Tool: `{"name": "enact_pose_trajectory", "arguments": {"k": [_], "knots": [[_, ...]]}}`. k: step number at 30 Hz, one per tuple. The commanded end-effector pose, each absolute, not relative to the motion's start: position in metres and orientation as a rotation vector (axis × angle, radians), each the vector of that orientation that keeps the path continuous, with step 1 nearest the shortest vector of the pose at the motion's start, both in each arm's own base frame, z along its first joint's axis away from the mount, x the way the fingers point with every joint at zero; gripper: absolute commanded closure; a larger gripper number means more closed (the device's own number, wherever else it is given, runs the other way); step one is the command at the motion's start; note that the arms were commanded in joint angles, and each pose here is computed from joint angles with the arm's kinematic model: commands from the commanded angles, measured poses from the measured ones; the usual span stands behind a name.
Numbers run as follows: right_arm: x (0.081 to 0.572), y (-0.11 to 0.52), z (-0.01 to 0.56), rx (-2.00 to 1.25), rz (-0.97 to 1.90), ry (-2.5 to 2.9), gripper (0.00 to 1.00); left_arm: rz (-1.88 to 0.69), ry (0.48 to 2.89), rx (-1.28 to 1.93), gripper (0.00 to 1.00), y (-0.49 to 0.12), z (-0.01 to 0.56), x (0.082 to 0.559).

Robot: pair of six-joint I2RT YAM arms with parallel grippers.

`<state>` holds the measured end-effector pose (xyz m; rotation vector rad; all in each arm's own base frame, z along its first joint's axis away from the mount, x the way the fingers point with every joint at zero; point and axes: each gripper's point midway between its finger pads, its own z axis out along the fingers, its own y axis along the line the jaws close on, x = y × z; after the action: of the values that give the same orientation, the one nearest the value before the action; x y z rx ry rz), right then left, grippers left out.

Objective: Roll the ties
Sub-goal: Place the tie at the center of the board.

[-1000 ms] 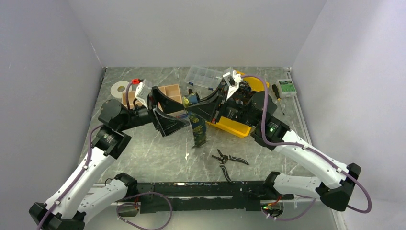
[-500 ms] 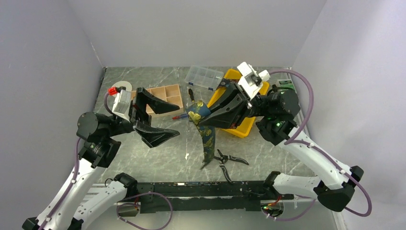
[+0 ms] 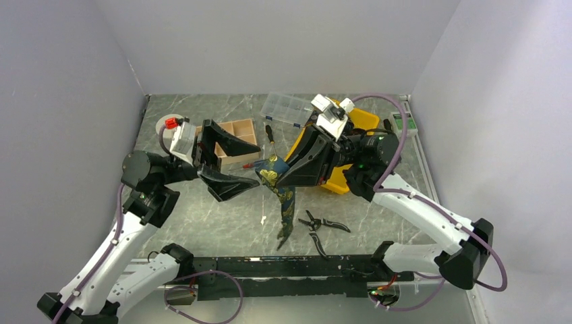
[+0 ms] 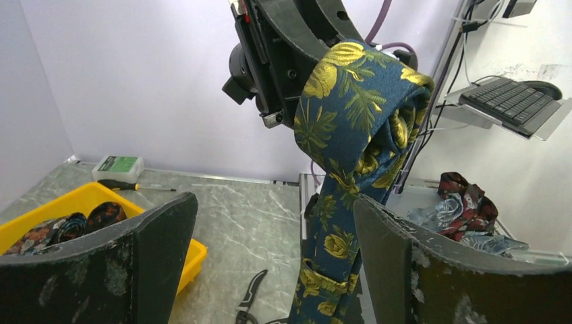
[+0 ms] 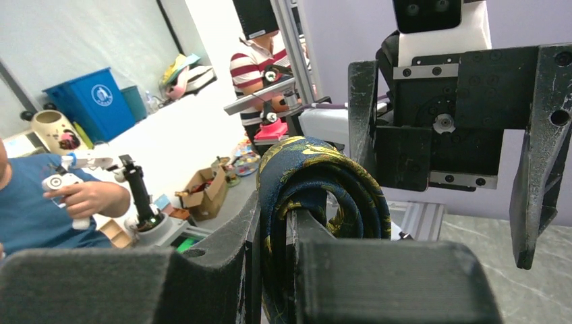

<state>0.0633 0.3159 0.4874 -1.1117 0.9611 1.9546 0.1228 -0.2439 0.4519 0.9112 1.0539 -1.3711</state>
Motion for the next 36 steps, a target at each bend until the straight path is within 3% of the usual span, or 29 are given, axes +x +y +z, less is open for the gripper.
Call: {"name": "enact_pose_trajectory", "arguments": {"k": [1,7,11,17,22,30,36], "knots": [[0.055,0.308,0.492,-1.092,2.036,0.871,1.00,-1.264,0.941,0.916,0.08,-0.237,0.454,0.118],[0.080,0.318,0.467,-1.036,1.929,1.007,1.00,-1.231,1.018,0.909,0.08,-0.236,0.449,0.124],[0.153,0.321,0.422,-0.824,1.404,1.326,1.00,-1.048,1.229,0.776,0.09,-0.221,0.424,0.156],[0.245,0.217,0.414,-0.276,0.676,1.503,1.00,-0.788,1.354,0.480,0.07,-0.173,0.386,0.187],[0.260,0.133,0.436,-0.039,0.178,1.502,1.00,-0.653,1.394,0.284,0.07,-0.140,0.376,0.203],[0.249,0.185,0.393,-0.140,-0.246,1.508,1.00,-0.346,1.552,-0.073,0.07,-0.065,0.351,0.215],[0.251,0.266,0.306,-0.252,-0.331,1.568,1.00,-0.199,1.590,-0.327,0.07,-0.015,0.334,0.198]]}}
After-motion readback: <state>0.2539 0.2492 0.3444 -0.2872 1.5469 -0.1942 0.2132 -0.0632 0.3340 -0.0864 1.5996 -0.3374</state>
